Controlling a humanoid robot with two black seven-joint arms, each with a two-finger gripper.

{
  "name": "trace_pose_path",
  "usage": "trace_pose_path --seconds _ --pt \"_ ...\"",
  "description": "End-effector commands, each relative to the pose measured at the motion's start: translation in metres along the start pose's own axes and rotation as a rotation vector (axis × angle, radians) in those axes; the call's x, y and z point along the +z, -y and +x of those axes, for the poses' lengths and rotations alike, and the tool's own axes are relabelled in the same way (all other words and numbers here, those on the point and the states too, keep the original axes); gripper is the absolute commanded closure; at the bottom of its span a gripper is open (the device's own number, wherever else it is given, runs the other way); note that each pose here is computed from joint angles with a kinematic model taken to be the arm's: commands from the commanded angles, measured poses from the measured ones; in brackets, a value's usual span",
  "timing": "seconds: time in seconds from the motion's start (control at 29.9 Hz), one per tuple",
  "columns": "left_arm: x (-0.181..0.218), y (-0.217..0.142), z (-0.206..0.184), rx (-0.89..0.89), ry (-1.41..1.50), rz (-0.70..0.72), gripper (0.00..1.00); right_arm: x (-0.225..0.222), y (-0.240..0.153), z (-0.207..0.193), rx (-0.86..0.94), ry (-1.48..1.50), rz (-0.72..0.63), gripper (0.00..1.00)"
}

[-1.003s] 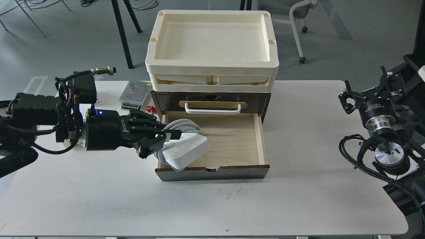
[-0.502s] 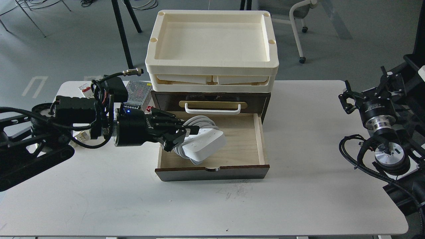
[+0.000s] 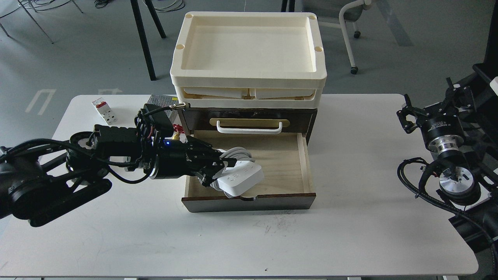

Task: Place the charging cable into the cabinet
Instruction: 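Lower the charger onto the drawer floor and open the left gripper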

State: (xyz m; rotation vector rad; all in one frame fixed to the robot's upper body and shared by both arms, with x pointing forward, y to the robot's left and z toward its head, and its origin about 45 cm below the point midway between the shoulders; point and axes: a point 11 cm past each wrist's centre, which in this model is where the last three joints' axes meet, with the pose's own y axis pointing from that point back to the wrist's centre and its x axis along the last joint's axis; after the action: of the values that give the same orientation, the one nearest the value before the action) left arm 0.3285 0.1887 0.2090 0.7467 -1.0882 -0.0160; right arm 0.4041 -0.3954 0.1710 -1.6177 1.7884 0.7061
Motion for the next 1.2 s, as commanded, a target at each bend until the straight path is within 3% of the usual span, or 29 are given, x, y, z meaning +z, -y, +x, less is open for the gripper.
trace_pose_path --seconds 0.0,0.54,1.17 --pt "-0.003 0.005 0.0 0.003 -0.009 0.012 0.91 0.0 0.0 0.0 -0.001 0.001 0.0 0.0" --pt "-0.032 0.016 -0.011 -0.035 -0.005 0.149 0.9 0.001 0.0 0.0 -0.002 0.0 -0.002 0.0" --pt "-0.017 0.034 -0.005 -0.005 -0.01 0.106 0.89 0.001 -0.001 0.0 -0.001 0.0 -0.003 0.0"
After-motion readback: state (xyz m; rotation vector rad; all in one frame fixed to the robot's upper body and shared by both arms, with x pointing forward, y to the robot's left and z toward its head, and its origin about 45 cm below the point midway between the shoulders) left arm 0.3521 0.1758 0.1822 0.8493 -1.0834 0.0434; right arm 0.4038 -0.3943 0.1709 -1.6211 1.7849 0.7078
